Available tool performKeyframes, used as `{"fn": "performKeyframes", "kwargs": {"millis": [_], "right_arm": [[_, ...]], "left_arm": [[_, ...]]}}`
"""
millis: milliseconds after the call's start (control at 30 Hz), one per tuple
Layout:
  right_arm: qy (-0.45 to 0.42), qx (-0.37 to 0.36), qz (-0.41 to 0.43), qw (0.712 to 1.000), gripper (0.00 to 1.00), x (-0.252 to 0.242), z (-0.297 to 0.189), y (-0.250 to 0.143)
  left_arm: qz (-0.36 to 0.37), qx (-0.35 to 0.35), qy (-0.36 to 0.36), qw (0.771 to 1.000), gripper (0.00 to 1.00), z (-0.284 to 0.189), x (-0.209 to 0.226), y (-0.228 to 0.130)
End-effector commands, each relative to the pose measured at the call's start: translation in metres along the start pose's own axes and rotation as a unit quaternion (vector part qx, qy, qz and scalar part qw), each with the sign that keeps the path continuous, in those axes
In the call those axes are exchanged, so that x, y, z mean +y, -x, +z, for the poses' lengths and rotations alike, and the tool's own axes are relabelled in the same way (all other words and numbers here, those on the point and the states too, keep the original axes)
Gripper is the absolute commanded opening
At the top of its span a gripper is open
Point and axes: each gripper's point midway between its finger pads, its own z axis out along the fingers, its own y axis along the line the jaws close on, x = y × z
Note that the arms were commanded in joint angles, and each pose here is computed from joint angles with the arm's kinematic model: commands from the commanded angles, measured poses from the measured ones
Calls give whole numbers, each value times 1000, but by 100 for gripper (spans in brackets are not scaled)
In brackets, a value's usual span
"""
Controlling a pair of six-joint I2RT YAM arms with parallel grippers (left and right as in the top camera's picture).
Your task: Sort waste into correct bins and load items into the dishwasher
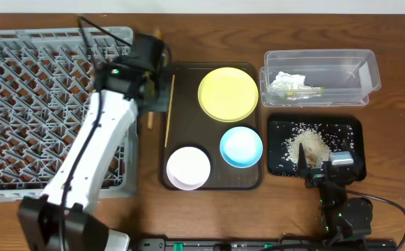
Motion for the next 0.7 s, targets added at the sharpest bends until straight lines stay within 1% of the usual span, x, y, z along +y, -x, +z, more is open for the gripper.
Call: {"fn": "performKeyframes", "kwargs": {"millis": [0, 267, 500, 567, 667], "right_arm": [[-5, 0, -3, 1000, 99, -2, 0, -1], [-5, 0, -3, 1000, 99, -2, 0, -1], [-5, 0, -3, 1000, 99, -2, 0, -1], [-5, -1, -3, 1000, 99, -2, 0, -1], [-5, 0, -3, 1000, 99, -2, 0, -1]], "left_arm": [[8, -14, 69, 997, 6, 2, 36, 12], [-39, -23, 89, 995, 6, 40, 75, 33], [3, 7, 94, 996, 7, 69, 77, 30], [3, 9, 102, 995, 14, 70, 80, 29], [-16, -8, 102, 995, 17, 57, 81, 36]]}}
